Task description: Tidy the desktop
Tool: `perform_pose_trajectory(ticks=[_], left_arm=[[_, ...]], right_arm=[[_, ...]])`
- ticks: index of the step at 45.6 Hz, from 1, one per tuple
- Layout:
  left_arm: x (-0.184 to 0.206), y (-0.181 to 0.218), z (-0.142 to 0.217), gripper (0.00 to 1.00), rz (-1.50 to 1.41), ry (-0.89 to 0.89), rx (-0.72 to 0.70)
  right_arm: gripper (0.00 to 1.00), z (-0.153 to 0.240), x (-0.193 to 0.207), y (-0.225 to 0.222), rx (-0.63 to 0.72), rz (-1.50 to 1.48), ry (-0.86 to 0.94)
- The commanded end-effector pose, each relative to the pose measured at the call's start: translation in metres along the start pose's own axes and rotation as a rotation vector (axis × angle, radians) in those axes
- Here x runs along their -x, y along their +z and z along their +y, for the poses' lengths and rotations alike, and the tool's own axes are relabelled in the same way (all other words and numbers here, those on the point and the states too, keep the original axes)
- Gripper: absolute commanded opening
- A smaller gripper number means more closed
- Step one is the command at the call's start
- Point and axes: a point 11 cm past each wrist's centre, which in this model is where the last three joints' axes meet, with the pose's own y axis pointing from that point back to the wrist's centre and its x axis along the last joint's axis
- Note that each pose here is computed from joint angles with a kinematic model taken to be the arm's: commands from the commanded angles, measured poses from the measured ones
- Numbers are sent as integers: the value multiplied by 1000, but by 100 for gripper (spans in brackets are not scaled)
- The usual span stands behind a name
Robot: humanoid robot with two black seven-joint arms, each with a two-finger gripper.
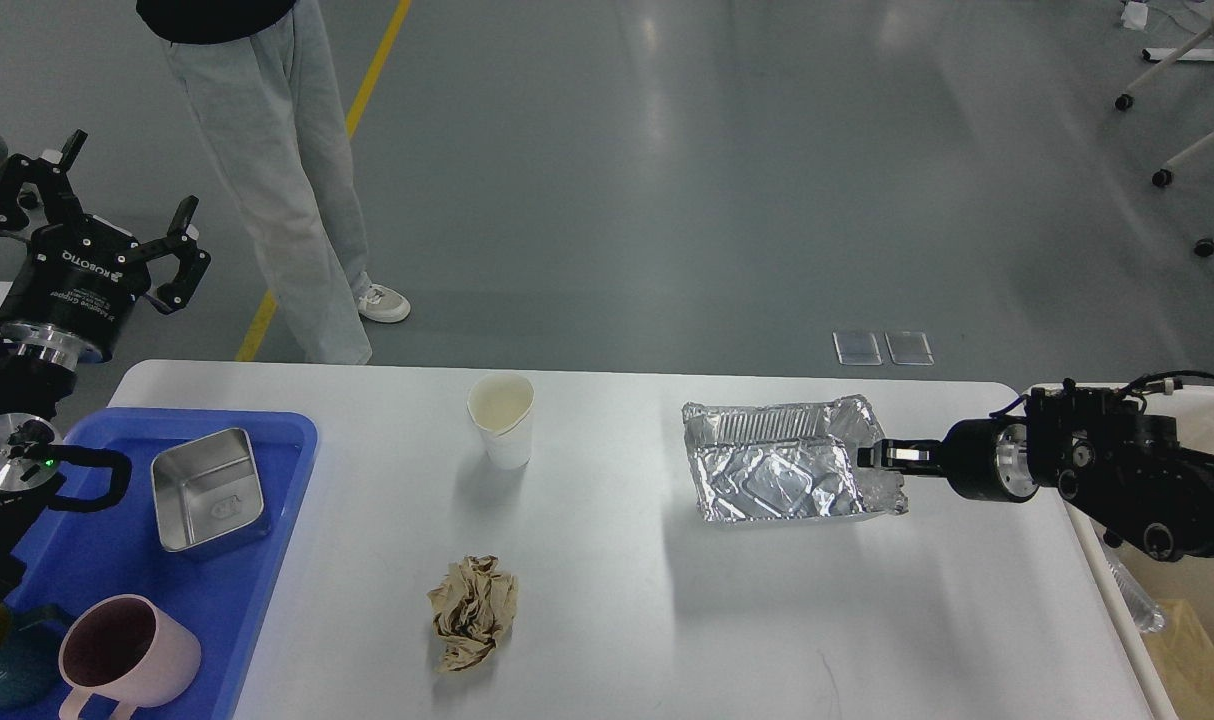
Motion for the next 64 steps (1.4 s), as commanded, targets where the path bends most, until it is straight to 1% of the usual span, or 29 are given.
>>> perform_pose_trajectory(ticks=[1, 4, 11, 16, 20, 25, 32, 38, 44, 49, 60, 64], left_arm=[[1, 2, -1, 97, -3, -1, 1], [0, 3, -1, 97, -6, -2, 2], [0, 7, 0, 97, -16, -2, 3], [0, 8, -1, 97, -16, -4, 3], [0, 8, 0, 97, -19, -3, 2], [0, 9, 0, 97, -20, -4, 2], [1, 9, -1, 97, -23, -6, 0], [1, 6, -1, 97, -26, -8, -9], [1, 7, -1, 97, -30, -7, -11], [-1, 9, 1, 97, -40, -5, -16], [-3, 16, 2, 97, -58, -5, -16], [-4, 12, 3, 97, -72, -8, -53]], right_arm=[[0, 11, -12, -10, -42, -22, 18], [0, 17, -20, -17, -69, -33, 27], [0, 21, -18, -31, -129, -42, 11], [0, 29, -23, -36, -145, -35, 22], [0, 38, -30, -49, -172, -37, 29], [0, 57, -47, -51, -131, -9, 58], [0, 60, -56, -60, -86, 16, 37], [0, 51, -52, -73, -74, 26, 12], [0, 34, -38, -89, -99, 0, -47], [0, 23, -27, -105, -131, 11, -87], [0, 3, -16, -135, -209, -25, -133], [0, -2, -12, -142, -223, -22, -145]])
